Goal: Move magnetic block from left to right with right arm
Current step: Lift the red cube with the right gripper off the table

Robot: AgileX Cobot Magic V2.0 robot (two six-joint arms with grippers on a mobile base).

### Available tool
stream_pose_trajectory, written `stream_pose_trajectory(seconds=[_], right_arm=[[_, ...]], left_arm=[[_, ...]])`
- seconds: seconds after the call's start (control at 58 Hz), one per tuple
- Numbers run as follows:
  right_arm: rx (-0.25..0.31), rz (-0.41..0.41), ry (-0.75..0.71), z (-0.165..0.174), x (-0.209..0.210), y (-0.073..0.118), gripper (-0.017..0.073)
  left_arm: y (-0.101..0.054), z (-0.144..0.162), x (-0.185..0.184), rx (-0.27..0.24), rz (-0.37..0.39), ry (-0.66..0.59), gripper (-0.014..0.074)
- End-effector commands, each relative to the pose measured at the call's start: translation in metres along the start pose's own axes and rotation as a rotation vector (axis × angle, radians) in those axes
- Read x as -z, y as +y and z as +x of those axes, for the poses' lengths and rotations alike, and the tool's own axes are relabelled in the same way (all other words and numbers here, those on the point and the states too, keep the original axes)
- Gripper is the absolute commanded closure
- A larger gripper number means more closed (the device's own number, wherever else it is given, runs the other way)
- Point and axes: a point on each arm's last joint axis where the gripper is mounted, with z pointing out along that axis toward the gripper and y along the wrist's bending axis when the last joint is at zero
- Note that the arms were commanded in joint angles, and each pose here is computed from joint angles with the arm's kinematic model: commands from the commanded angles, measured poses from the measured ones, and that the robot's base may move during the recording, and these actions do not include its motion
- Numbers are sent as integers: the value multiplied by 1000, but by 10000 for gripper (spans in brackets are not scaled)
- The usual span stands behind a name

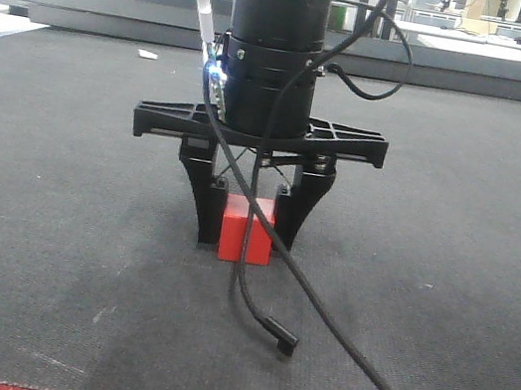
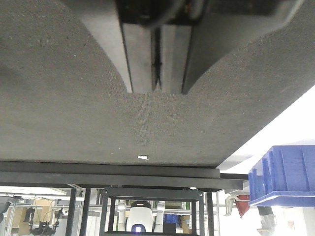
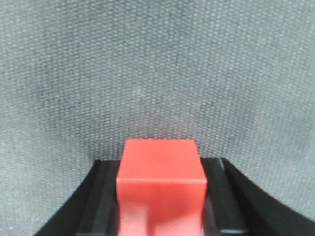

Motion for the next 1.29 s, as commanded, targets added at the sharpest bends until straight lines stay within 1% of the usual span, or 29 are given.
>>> stream_pose_trajectory(seconds=[0.0, 0.207, 0.276, 0.448, 0.534, 0.638, 0.724, 0.879, 0.913, 1.068, 1.275], right_arm=[[4, -64, -78, -2, 41, -3, 293], [0, -77, -98, 3, 66, -10, 293], [12, -87, -120, 3, 77, -14, 293], [118, -109, -194, 6, 108, -29, 293], [142, -114, -217, 10, 121, -41, 293], [154, -115, -247, 15, 135, -60, 293], [139, -117, -282, 20, 146, -77, 293], [81, -127, -376, 31, 166, -113, 293], [77, -128, -408, 34, 171, -121, 293], [75, -105, -528, 46, 177, -158, 293], [81, -75, -680, 69, 175, -201, 293]], left_arm=[[0, -5, 1, 16, 2, -82, 711], [0, -5, 1, 16, 2, -82, 711], [0, -5, 1, 16, 2, -82, 711], [0, -5, 1, 16, 2, -82, 711], [0, -5, 1, 16, 2, -82, 711], [0, -5, 1, 16, 2, -82, 711], [0, -5, 1, 16, 2, -82, 711], [0, -5, 1, 16, 2, -82, 711], [0, -5, 1, 16, 2, -82, 711], [0, -5, 1, 16, 2, -82, 711], [0, -5, 1, 16, 2, -82, 711]])
